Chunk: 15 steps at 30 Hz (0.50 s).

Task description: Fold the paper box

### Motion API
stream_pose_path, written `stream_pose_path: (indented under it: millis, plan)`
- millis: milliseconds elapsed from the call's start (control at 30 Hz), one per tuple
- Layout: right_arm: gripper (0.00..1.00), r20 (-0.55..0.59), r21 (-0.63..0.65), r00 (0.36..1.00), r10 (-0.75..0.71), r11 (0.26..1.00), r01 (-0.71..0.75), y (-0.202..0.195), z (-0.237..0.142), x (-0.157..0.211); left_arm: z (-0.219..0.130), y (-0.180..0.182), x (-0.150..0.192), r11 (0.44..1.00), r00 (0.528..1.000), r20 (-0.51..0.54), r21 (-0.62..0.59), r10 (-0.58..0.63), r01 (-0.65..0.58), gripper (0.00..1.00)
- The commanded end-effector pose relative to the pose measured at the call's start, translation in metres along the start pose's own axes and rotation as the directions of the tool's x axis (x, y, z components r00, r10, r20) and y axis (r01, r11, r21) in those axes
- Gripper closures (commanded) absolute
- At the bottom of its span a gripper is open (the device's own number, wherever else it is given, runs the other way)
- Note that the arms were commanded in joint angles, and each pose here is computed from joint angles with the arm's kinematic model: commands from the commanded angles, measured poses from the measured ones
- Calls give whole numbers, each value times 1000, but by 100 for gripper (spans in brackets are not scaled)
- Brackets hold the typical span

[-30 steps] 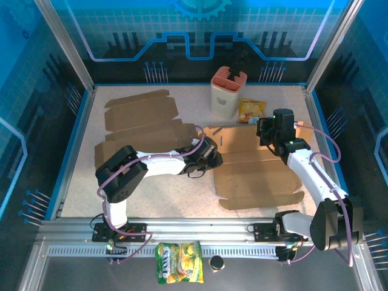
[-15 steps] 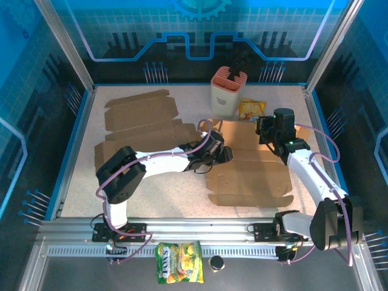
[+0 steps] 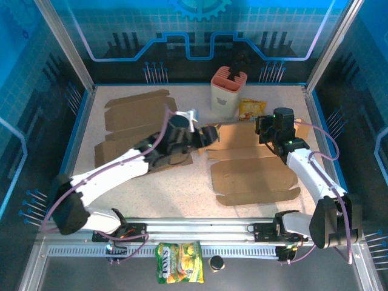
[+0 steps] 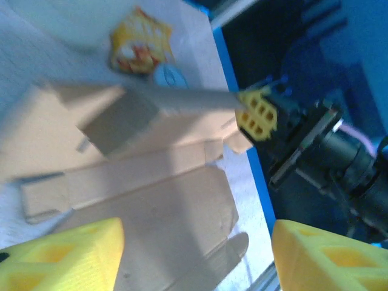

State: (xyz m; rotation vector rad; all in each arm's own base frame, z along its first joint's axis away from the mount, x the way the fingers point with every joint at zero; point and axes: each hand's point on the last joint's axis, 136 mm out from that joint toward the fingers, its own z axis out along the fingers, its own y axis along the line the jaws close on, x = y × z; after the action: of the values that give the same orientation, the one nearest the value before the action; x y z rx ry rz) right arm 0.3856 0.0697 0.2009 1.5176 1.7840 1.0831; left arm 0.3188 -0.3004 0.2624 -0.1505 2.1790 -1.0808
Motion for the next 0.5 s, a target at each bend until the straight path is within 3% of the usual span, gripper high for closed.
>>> stream_pose_path:
  millis: [0,100,267,467]
  plan:
    - [100,-22,-39,999,-28,999,27,12,3,0,-3,87,-2,980,994,-72,-184,-85,70,41]
    - [100,-45,-46,998,-39,998,37,13,6,4,6,125,-18,974,994,-99,-227,-47,23,44]
    - [100,-77,-77,995,-71,995,66,14,11,10,45,138,-18,956,956,-179,-140,231,-257,53]
    - [100,-107,-129,988,-113,987,98,12,17,18,59,152,-2,918,910,-192,-81,367,-387,48]
